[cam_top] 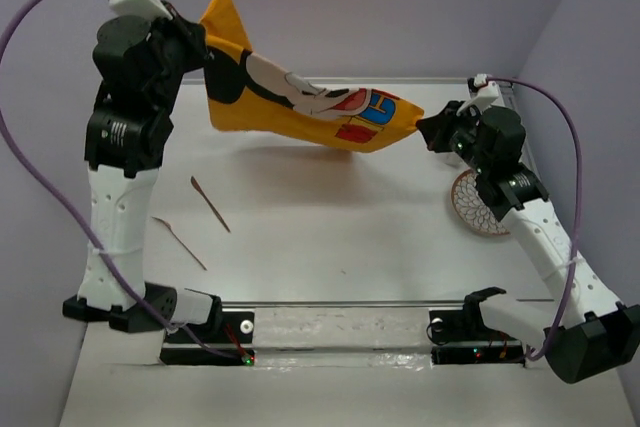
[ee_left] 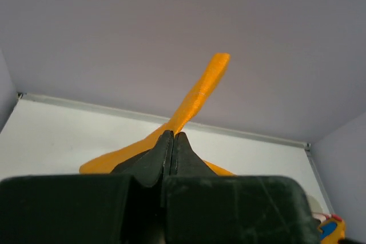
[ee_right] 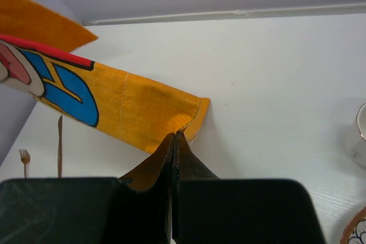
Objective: Set the dinner table for one person
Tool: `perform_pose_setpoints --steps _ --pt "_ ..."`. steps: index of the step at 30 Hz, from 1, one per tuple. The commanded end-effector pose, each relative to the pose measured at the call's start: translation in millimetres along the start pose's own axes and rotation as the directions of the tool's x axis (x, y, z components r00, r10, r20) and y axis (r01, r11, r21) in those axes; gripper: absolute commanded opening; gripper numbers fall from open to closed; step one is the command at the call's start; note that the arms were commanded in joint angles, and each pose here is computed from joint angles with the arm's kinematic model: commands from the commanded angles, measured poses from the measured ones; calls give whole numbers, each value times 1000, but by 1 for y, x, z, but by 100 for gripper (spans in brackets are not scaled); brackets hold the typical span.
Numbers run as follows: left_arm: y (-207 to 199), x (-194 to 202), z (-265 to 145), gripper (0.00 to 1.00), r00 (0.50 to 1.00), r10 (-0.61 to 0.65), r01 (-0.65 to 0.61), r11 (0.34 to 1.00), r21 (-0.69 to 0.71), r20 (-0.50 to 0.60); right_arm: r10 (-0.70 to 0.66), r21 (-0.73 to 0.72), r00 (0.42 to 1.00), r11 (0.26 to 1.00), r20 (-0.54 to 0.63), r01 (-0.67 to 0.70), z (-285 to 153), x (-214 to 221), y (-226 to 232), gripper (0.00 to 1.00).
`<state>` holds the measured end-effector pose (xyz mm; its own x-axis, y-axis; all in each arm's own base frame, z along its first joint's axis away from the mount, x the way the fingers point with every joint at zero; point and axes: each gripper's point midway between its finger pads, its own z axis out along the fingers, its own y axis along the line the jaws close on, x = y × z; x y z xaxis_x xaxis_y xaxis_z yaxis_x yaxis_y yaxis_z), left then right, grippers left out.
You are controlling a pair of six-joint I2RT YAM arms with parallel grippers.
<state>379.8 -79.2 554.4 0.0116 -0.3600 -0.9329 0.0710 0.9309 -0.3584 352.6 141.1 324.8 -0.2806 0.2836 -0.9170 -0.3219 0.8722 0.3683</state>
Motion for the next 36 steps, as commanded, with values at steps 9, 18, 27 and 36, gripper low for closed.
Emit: perform_pose_setpoints --steps 9,18,27,36 --pt "44 120 -16 0 969 -244 243 970 20 44 -36 -49 993 998 117 42 -26 -52 23 0" --pt "68 117 110 0 974 -220 223 973 -56 49 -107 34 975 994 197 102 58 -114 10 0" --pt "30 -15 126 0 957 -212 200 977 75 196 -211 82 898 978 386 194 43 -227 25 0" --pt "66 98 49 7 914 -370 354 928 117 169 -74 15 977 997 200 73 48 -81 -9 0"
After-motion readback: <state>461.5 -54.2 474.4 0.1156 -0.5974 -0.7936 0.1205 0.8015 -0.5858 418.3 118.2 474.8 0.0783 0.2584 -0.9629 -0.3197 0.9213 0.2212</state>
